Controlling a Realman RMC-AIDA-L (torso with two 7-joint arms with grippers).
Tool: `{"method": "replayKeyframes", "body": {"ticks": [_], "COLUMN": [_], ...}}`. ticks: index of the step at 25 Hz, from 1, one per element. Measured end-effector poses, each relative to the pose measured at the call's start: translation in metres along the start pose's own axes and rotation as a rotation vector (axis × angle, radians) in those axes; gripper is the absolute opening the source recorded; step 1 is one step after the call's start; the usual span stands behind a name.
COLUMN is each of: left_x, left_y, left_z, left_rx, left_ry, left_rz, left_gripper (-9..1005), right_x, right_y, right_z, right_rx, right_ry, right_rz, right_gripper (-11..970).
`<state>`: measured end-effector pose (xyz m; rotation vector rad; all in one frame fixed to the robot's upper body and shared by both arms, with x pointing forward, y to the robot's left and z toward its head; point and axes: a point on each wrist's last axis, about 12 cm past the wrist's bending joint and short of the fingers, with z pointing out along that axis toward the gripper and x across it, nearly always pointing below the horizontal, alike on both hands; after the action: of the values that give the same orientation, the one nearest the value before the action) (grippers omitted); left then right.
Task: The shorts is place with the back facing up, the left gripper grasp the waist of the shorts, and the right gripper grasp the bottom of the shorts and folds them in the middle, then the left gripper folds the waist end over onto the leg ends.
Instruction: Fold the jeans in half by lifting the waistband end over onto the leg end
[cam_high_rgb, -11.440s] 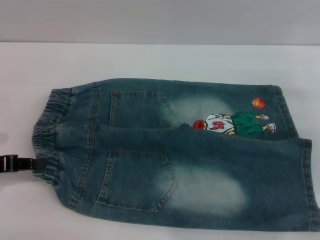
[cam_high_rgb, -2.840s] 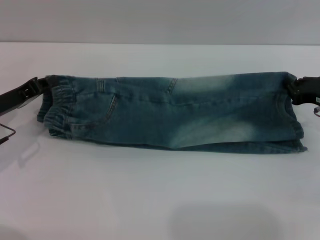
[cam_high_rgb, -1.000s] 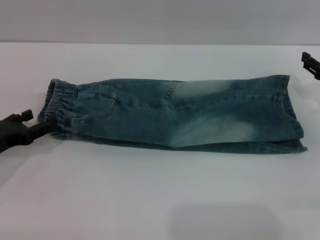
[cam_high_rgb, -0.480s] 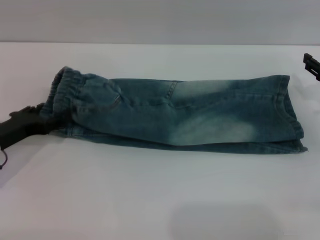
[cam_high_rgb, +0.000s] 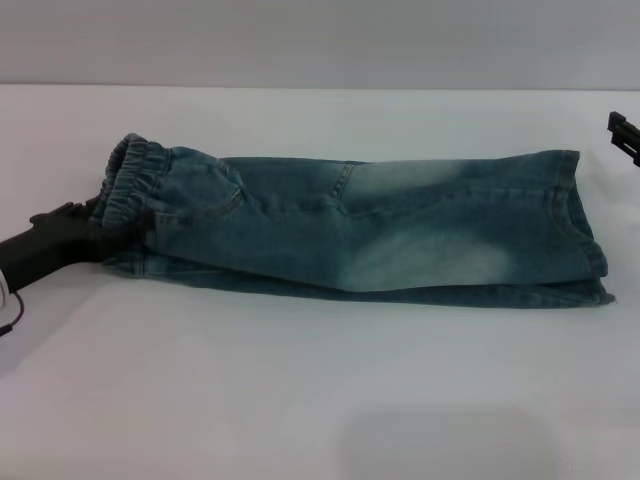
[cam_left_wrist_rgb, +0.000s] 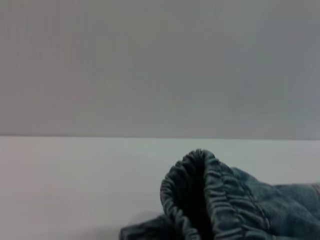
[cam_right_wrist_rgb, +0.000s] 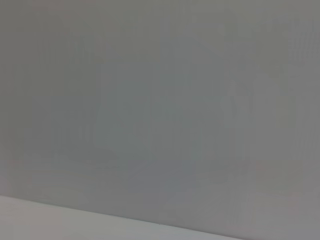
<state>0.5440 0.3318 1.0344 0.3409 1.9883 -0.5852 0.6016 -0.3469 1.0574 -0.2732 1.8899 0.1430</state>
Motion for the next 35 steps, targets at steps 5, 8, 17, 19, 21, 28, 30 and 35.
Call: {"method": "replayKeyframes", "body": {"ticks": [5,8,17,19,21,28,30,35], "left_x": [0.007,0.008,0.01,0.01,0.01,0.014,0.014,0.011], "left_y": [0.002,0.003,0.005,0.004,0.004,0.0,-0.002,-0.003], "left_z": [-0.008,-0.012,-0.019,-0.018,-0.018,-0.012,-0.01,-0.01], "left_rx": [-0.001,-0.003,-0.005,-0.004,-0.001,0.014,0.02,0.034], "left_ry": [0.014,0.014,0.012,0.014,0.017,0.062,0.071,0.068], "left_rz": [-0.005,-0.006,-0.005,-0.004,-0.001,0.024,0.032,0.046], "left_gripper": [801,799,793,792,791,712,661,566], "right_x": [0.0,-0.001,-0.004,-0.004,-0.004,-0.004,-0.003,-0.002], "right_y": [-0.001,-0.001,0.001,0.001,0.001,0.001,0.001,0.001], "right_z": [-0.001,0.0,0.003,0.003,0.003,0.003,0.003,0.002], "right_rx": [0.005,0.004,-0.002,-0.001,-0.001,-0.001,-0.001,-0.001], "right_ry": [-0.004,-0.006,-0.011,-0.01,-0.011,-0.01,-0.01,-0.008], "right_rz": [0.008,0.007,0.005,0.005,0.005,0.005,0.006,0.007], "right_gripper": [557,557,557,557,557,557,556,556]}}
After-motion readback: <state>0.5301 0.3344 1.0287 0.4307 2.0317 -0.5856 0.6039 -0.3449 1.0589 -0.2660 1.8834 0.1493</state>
